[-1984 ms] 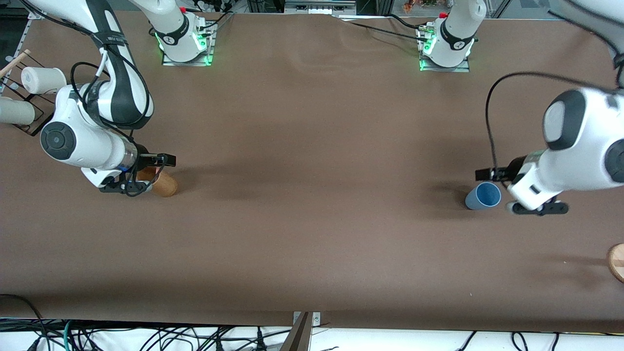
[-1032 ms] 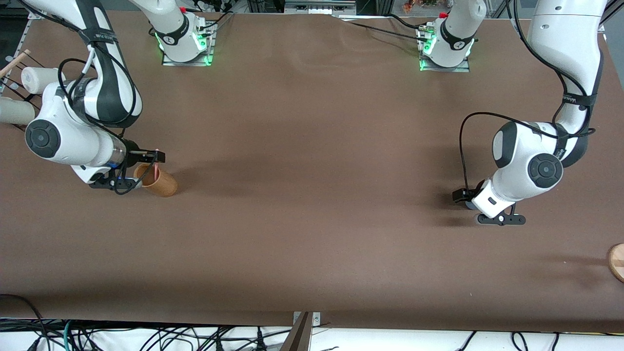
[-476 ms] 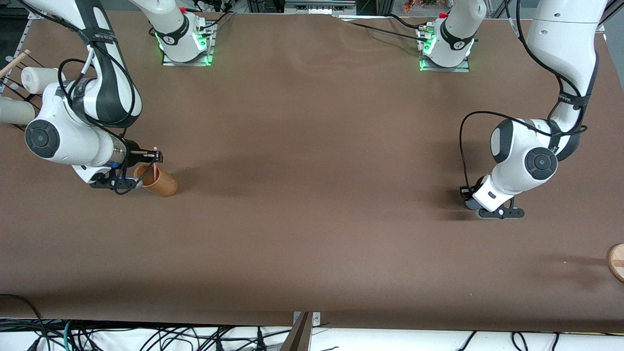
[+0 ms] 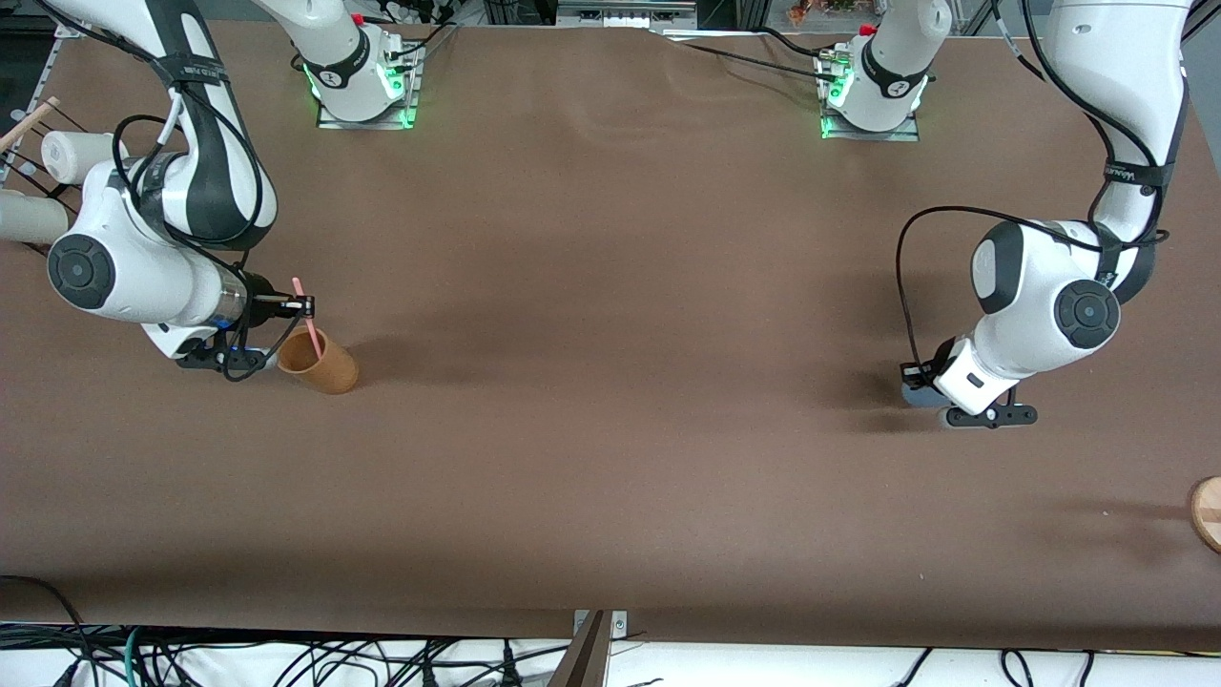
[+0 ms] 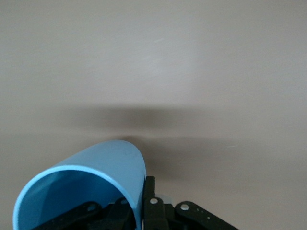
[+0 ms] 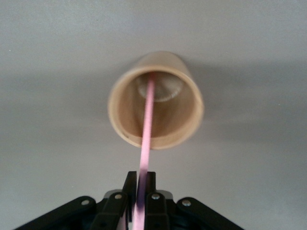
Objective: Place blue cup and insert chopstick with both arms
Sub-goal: 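Lift the chopstick out with the right gripper while the left gripper carries the cup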
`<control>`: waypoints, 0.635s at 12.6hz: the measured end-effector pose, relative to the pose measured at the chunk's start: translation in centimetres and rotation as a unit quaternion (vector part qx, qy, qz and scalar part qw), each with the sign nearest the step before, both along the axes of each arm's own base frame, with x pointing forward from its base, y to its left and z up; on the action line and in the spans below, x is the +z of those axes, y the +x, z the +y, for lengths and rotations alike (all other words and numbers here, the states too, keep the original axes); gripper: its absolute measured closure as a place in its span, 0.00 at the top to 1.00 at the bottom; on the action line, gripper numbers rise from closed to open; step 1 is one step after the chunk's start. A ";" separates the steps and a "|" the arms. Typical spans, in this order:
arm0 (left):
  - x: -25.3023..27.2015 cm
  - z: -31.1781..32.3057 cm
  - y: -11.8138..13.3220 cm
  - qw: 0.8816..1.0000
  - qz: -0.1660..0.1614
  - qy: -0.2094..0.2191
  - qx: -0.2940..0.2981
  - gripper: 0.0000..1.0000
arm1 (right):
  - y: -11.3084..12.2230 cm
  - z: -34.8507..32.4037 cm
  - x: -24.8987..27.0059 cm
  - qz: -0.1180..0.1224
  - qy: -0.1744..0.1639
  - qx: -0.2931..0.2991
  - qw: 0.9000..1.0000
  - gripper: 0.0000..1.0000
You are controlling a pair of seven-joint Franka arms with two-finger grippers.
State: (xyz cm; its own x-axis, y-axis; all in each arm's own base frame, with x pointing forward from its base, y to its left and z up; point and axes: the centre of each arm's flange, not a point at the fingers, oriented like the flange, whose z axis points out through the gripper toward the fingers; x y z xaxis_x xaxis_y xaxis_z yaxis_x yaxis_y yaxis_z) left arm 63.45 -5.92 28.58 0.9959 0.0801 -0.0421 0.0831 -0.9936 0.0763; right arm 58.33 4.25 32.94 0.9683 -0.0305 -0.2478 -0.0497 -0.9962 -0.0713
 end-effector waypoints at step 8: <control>0.7 -34.0 -5.4 0.990 0.006 -0.030 0.140 0.05 | 1.0 0.5 5.2 0.016 0.007 0.006 1.000 0.11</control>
State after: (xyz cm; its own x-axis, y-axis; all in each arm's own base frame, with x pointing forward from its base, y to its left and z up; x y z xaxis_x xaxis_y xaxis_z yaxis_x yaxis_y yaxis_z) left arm 58.05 -39.88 29.30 0.9347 0.3490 -0.0667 0.3550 -0.9256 0.1313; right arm 59.29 4.77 38.15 0.9602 -0.0152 -0.2790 -0.0402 -0.9956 -0.0842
